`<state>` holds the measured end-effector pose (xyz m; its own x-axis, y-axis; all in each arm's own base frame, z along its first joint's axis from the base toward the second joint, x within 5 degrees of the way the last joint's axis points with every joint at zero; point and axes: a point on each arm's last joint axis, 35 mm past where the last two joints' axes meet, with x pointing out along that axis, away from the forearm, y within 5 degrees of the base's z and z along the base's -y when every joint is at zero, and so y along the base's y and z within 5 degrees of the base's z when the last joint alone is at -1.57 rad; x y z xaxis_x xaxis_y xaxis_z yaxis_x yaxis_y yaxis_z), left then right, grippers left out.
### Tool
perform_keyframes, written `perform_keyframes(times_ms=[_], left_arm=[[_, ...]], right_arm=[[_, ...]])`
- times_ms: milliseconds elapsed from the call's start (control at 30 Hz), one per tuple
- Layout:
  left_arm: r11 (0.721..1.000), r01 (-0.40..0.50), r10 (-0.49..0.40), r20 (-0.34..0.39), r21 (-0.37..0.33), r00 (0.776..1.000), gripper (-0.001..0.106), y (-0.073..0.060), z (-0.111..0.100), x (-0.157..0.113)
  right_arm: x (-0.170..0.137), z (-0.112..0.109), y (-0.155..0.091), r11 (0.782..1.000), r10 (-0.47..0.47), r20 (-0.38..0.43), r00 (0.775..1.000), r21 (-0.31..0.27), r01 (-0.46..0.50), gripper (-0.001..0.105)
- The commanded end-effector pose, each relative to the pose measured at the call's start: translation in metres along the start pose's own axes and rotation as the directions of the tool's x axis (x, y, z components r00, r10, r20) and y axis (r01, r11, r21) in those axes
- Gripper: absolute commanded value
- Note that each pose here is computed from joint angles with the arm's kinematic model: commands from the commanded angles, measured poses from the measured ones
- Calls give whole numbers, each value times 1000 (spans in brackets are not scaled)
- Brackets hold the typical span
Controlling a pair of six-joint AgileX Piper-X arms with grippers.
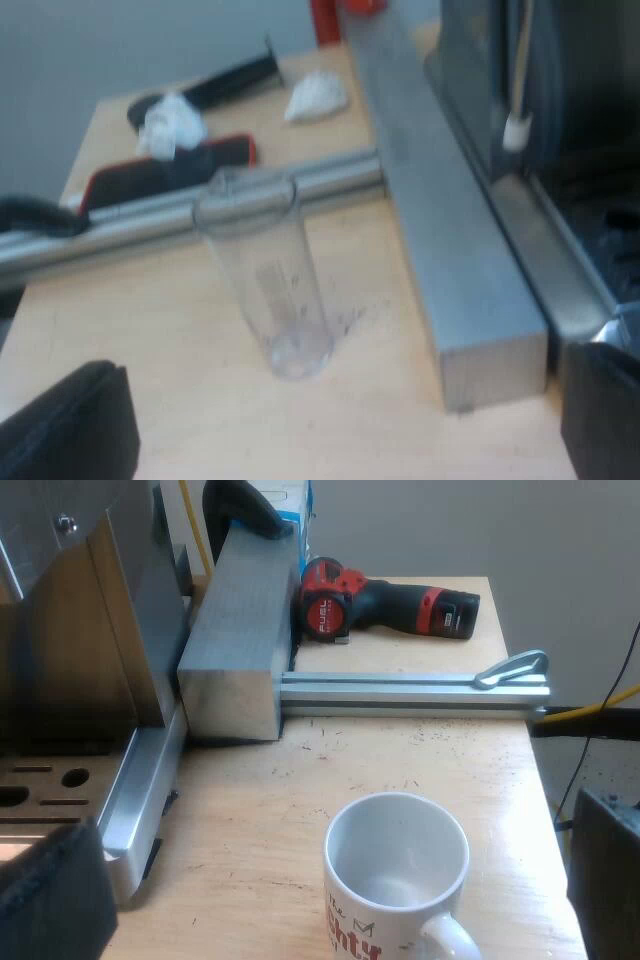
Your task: Place mug into machine
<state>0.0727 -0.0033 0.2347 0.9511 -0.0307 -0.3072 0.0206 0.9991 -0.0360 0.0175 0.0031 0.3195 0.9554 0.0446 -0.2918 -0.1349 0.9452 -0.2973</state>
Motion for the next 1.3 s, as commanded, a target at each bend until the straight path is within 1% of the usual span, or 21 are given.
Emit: perform_keyframes(times_ms=[33, 233, 300, 433, 467, 533, 567, 667, 800, 867, 900, 933, 967, 1033, 1067, 1100, 1133, 1167, 1233, 1267, 1300], left_arm=[[999, 42, -42, 39, 3, 998, 87, -2, 11, -4], [981, 192, -192, 41, 10, 980, 87, -7, 14, -7], [976, 216, -216, 51, 15, 975, 87, -8, 16, -8], [974, 223, -225, 93, 27, 970, 87, -9, 25, -13], [974, 224, -225, 99, 23, 969, 87, -9, 28, -15], [973, 228, -225, 110, -15, 968, 87, -9, 34, -20], [973, 231, -228, 107, -20, 968, 87, -9, 35, -22], [968, 251, -248, 90, -24, 965, 87, -10, 43, -33], [949, 313, -312, 22, -33, 950, 87, -12, 51, -53], [929, 367, -366, 28, -43, 930, 88, -14, 55, -59], [905, 422, -421, 36, -44, 906, 90, -16, 58, -62], [894, 446, -445, 38, -44, 895, 91, -17, 59, -63], [874, 484, -483, 37, -38, 875, 92, -18, 60, -65], [844, 535, -535, 4, -38, 845, 93, -21, 63, -62], [836, 548, -548, -11, -38, 836, 93, -22, 63, -60], [808, 588, -589, -56, -39, 806, 93, -26, 64, -54], [790, 612, -613, -82, -40, 786, 93, -29, 65, -51], [782, 622, -622, -93, -40, 777, 93, -30, 65, -49], [749, 662, -660, -127, -37, 740, 93, -36, 66, -43], [743, 668, -666, -131, -35, 734, 93, -37, 66, -42], [725, 688, -685, -139, -32, 715, 93, -39, 67, -40]], right_arm=[[-1, 3, -1, 1000, -8, 10, 1000, -15, 8, 94], [-1, 3, -1, 1000, -4, 9, 1000, -14, 4, 94], [-1, 3, -1, 1000, -4, 9, 1000, -14, 4, 94], [-1, 3, -1, 1000, -4, 9, 1000, -14, 4, 94], [-1, 3, -1, 1000, -4, 9, 1000, -14, 4, 94], [-1, 3, -1, 1000, 0, 10, 1000, 4, 0, 94], [-1, 3, -1, 1000, 0, 8, 1000, 7, 0, 94], [-1, 1, 0, 999, 5, -3, 1000, 48, -4, 94], [-1, -10, 4, 996, 45, -104, 994, 85, -37, 94], [-1, -16, 6, 993, 74, -176, 982, 99, -57, 94], [2, -19, 7, 992, 93, -224, 970, 108, -70, 94], [3, -20, 7, 991, 99, -238, 966, 112, -74, 94], [5, -20, 7, 990, 110, -259, 959, 117, -82, 94], [11, -19, 6, 989, 120, -283, 951, 123, -88, 94], [13, -19, 5, 988, 123, -292, 949, 125, -90, 94], [16, -18, 5, 988, 128, -310, 942, 128, -92, 94], [20, -18, 4, 987, 134, -329, 935, 132, -95, 94], [22, -18, 4, 987, 133, -340, 931, 133, -93, 94], [29, -19, 1, 991, 96, -399, 912, 121, -52, 94], [31, -19, 0, 993, 87, -412, 907, 114, -43, 94], [34, -19, -1, 994, 79, -434, 898, 106, -36, 94]])
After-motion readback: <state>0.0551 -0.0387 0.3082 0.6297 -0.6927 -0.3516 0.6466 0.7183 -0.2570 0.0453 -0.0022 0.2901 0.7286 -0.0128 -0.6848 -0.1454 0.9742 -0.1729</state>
